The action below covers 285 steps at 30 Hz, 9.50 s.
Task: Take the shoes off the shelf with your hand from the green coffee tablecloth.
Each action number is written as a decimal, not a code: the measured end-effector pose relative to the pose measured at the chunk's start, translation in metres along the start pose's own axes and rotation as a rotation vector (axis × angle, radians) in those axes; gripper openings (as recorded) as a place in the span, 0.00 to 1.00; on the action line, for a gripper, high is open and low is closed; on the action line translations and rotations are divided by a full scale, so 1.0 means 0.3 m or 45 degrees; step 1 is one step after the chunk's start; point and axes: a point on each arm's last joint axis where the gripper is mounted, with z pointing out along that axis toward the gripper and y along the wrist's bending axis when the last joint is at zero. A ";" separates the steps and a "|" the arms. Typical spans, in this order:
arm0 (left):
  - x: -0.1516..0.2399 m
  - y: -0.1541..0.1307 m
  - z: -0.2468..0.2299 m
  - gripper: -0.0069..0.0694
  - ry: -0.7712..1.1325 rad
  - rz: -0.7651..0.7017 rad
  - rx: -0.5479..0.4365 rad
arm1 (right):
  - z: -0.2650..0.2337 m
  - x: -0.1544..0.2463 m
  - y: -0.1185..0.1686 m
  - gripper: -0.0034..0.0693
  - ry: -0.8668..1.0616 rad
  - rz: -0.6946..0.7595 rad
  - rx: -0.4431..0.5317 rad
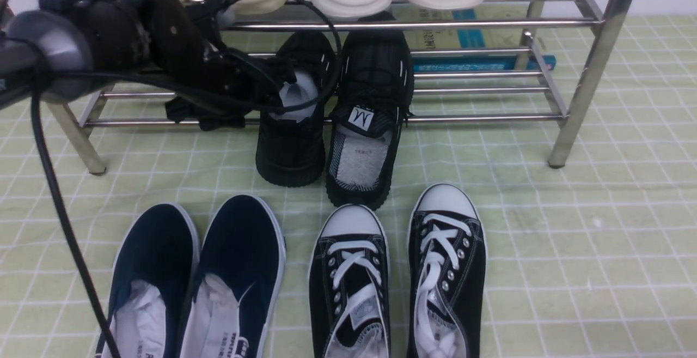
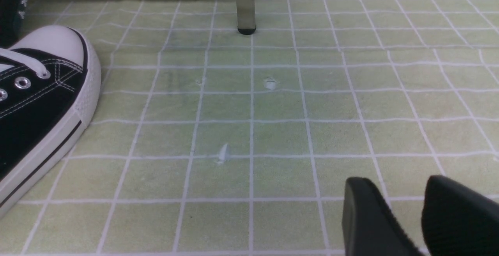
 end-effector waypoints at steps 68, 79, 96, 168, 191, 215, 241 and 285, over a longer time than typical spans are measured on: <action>0.228 -0.113 -0.716 0.13 0.266 0.112 0.288 | -0.169 -0.465 0.090 0.03 0.216 0.275 -0.206; 0.473 -0.503 -0.517 0.13 0.340 0.175 0.556 | -0.063 -0.586 0.064 0.04 0.461 0.133 -0.050; 0.657 -0.613 -0.245 0.13 0.406 0.016 0.462 | -0.048 -0.595 0.053 0.05 0.454 0.096 -0.011; 0.167 -0.243 -0.792 0.12 -0.059 0.334 -0.285 | 0.049 -0.610 0.205 0.16 0.737 -0.081 -0.500; 0.118 0.291 -0.695 0.10 0.357 0.069 -0.399 | 0.615 -0.572 0.920 0.32 1.059 -0.198 -0.527; 0.114 0.284 -0.691 0.11 0.339 0.059 -0.366 | 1.015 -0.359 1.118 0.46 0.666 -0.076 -0.247; 0.111 0.283 -0.690 0.13 0.326 0.061 -0.364 | 0.814 -0.549 1.114 0.05 0.857 -0.171 -0.614; 0.110 0.286 -0.691 0.17 0.320 0.065 -0.373 | 0.225 -0.788 0.683 0.07 1.069 -0.411 -0.636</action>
